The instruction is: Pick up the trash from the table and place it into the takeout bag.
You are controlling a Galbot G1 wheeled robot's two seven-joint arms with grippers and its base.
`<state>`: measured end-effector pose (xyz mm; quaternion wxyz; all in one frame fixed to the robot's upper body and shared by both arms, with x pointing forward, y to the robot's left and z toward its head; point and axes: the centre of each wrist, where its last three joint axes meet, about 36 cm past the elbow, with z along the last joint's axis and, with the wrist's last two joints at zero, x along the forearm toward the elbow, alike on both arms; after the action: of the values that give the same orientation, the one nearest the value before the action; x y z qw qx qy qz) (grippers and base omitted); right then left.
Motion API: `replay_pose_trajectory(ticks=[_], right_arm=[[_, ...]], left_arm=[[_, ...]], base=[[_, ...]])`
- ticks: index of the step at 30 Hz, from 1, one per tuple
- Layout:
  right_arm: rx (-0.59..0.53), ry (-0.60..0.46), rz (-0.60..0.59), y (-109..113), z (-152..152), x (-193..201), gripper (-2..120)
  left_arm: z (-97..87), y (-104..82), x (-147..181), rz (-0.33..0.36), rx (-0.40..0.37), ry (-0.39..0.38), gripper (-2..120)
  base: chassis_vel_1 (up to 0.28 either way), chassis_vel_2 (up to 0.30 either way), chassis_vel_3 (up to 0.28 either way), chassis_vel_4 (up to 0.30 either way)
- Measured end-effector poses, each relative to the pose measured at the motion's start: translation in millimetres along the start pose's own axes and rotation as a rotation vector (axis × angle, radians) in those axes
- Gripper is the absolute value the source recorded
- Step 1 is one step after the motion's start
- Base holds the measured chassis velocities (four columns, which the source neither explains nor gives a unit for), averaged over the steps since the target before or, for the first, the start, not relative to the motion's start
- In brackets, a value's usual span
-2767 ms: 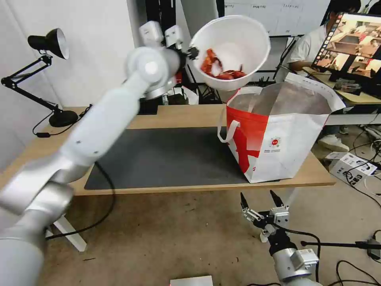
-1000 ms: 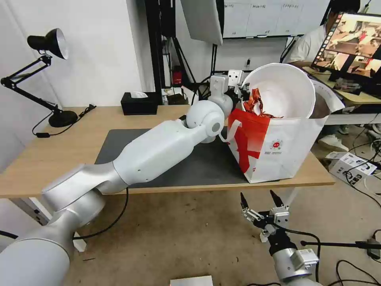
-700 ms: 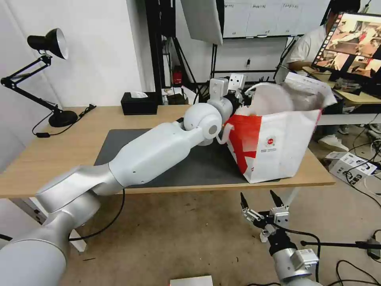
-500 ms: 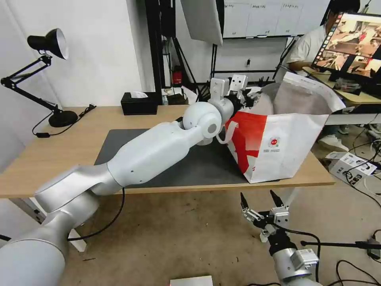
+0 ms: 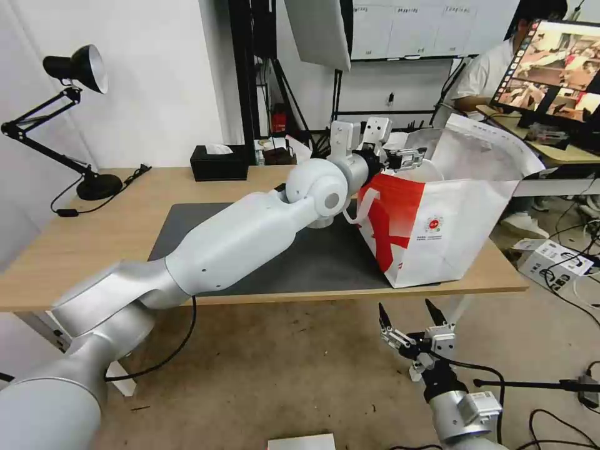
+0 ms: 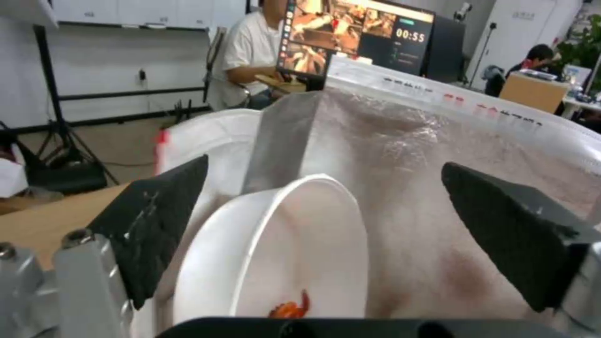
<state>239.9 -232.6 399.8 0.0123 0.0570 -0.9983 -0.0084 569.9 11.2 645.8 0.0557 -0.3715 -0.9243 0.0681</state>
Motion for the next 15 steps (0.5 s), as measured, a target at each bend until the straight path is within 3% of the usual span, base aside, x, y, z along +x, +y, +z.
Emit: replay_pose_trajectory(ticks=[10, 12, 15], right_arm=[[0.000, 0.000, 0.000, 0.0, 0.0, 0.0, 100], [0.000, 0.000, 0.000, 0.0, 0.0, 0.0, 100], [0.000, 0.000, 0.000, 0.0, 0.0, 0.0, 100]], left_arm=[[12.2, 44.5, 75.1, -0.074, 0.010, -0.071, 100], [21.3, 64.4, 112.4, -0.113, 0.002, -0.079, 100], [25.3, 71.1, 128.5, -0.130, 0.001, -0.082, 100]], base=[[0.000, 0.000, 0.000, 0.000], [0.000, 0.000, 0.000, 0.000], [0.000, 0.000, 0.000, 0.000]])
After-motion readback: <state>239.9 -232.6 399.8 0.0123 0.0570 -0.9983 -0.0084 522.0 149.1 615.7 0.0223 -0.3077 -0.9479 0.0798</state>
